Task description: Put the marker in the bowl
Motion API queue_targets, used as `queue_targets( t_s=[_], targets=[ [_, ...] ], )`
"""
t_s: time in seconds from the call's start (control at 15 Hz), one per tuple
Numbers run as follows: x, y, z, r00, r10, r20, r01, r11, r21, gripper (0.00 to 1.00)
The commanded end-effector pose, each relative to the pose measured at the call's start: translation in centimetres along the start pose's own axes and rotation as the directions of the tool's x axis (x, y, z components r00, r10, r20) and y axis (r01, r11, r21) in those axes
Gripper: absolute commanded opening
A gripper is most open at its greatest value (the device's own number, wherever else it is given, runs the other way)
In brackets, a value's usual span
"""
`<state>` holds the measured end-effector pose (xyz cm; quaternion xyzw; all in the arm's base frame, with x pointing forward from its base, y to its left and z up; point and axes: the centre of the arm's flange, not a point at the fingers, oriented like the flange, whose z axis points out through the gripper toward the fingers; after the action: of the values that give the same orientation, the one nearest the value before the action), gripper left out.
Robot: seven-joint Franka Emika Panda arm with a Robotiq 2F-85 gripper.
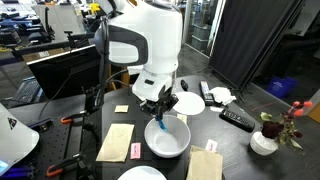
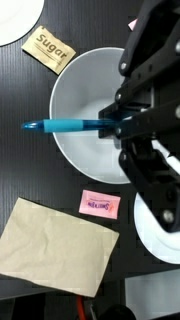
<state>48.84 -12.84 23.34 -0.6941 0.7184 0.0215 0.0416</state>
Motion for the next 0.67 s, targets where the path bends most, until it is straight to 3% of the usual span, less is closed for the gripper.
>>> queue_targets(
  t_s=[0.0,0.13,0.27,0.6],
  targets=[
    [1.55,-1.44,0.77,0.999,0.047,0.019,-0.048,0.998,0.031,0.03],
    [1.87,-1.77,0.82,0.997,0.067,0.025,-0.068,0.997,0.037,0.03],
    [1.97,-1.99,0.83,0.996,0.079,0.030,-0.080,0.996,0.038,0.40],
    [1.40,-1.67,-0.04,0.997,0.074,0.025,-0.076,0.996,0.050,0.76]
  ],
)
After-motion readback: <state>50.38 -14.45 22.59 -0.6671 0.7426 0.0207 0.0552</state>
